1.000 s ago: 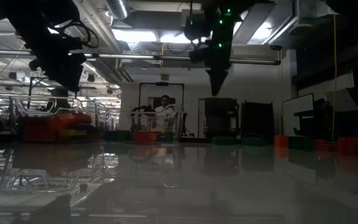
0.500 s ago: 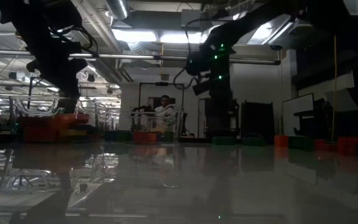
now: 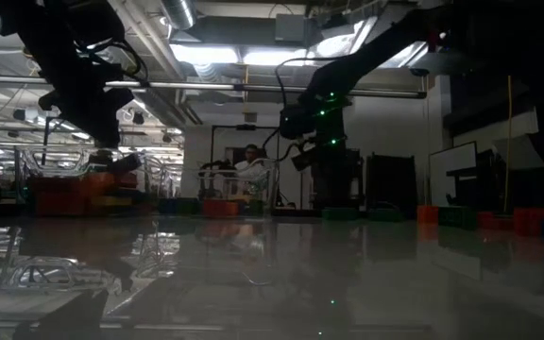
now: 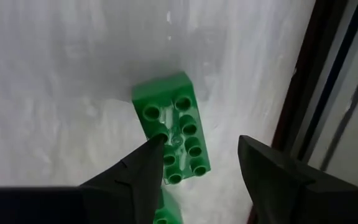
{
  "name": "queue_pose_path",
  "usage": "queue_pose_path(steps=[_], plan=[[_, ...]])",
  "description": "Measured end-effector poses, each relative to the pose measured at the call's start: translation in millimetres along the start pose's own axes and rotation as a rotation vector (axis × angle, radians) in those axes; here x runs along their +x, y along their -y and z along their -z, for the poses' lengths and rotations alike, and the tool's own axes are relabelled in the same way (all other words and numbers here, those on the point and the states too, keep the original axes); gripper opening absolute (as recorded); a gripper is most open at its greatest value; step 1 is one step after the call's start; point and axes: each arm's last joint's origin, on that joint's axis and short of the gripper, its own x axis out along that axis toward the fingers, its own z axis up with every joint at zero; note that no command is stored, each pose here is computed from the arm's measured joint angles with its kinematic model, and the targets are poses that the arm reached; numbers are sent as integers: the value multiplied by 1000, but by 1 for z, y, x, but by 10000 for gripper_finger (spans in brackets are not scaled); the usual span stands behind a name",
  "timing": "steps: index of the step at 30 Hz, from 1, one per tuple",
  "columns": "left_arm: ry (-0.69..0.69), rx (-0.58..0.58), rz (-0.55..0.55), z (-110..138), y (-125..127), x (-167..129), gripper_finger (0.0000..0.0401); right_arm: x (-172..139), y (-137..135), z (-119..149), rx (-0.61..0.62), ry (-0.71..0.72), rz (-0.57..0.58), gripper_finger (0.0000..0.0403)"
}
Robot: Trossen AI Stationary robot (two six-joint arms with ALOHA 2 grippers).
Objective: Sort blocks by size
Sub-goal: Put the large green game piece into the left transparent bin
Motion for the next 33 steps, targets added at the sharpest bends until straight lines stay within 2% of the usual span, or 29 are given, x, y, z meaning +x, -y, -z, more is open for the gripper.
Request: queue_pose_path(steps=[8,13,23,33], plan=[[0,0,0,0,0,0,169,1,0,-1,-13,-6,12,207],[0,0,0,0,0,0,169,1,-2,-1,33,-17,9,207],[0,0,0,0,0,0,169,-5,-9,3,26,-92,-60,207],[0,0,0,0,0,0,169,-6,-12,5,12,-101,-114,207]])
